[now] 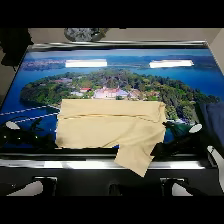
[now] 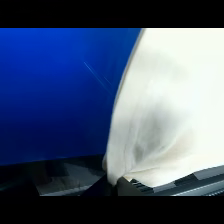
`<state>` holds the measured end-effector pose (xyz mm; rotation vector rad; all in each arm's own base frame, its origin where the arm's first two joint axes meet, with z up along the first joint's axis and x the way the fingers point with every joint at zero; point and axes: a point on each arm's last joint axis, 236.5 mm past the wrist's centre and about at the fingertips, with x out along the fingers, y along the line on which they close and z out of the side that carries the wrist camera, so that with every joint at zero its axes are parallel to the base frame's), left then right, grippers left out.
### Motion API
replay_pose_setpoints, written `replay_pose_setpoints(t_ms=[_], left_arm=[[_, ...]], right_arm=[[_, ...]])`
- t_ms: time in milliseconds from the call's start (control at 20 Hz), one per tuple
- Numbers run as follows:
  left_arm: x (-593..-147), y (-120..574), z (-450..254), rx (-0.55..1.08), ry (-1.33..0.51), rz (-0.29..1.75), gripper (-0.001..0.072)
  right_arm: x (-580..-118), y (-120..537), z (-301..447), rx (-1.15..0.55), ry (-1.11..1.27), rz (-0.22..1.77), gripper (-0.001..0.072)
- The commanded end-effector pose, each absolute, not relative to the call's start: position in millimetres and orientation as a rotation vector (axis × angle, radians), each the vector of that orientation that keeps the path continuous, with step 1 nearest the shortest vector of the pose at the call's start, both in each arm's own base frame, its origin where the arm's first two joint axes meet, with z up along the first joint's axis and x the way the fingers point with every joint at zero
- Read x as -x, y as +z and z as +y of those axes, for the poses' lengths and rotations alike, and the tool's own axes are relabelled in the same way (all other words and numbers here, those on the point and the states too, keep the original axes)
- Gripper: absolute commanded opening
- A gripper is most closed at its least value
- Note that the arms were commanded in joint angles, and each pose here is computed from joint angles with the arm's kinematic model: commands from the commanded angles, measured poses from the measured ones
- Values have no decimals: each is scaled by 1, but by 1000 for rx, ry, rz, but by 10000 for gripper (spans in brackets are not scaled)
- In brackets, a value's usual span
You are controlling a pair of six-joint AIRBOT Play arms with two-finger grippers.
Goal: Fold the shirts.
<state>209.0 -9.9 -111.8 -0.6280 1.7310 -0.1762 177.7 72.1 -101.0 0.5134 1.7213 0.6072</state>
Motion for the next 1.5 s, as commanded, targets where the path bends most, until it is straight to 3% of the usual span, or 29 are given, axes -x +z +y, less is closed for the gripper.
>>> replay_pose_setpoints(t_ms=[0,50,150,350,550,800,950,1200,1450], left_arm=[[-210,-113,-9,621,-177,1727,26],[-210,-113,-9,618,-179,1726,25],[-210,-113,-9,618,-180,1726,26],[-218,-106,-5,592,-200,1703,24],[-244,-73,0,549,-258,1638,22],[-309,-30,10,530,-251,1466,20],[-363,-17,9,480,-258,1410,20],[-453,-21,1,460,-260,1366,20],[-484,-53,7,524,-214,1400,21]], right_arm=[[-175,-118,78,-568,539,1700,388],[-173,-121,78,-569,531,1703,323],[-175,-123,76,-572,510,1700,52],[-179,-107,79,-530,622,1681,47],[-213,-65,72,-473,706,1624,46],[-319,-6,42,-354,591,1344,47],[-385,17,27,-368,536,1220,47],[-472,-9,27,-365,478,1154,47],[-493,-47,16,-384,404,1173,48]])
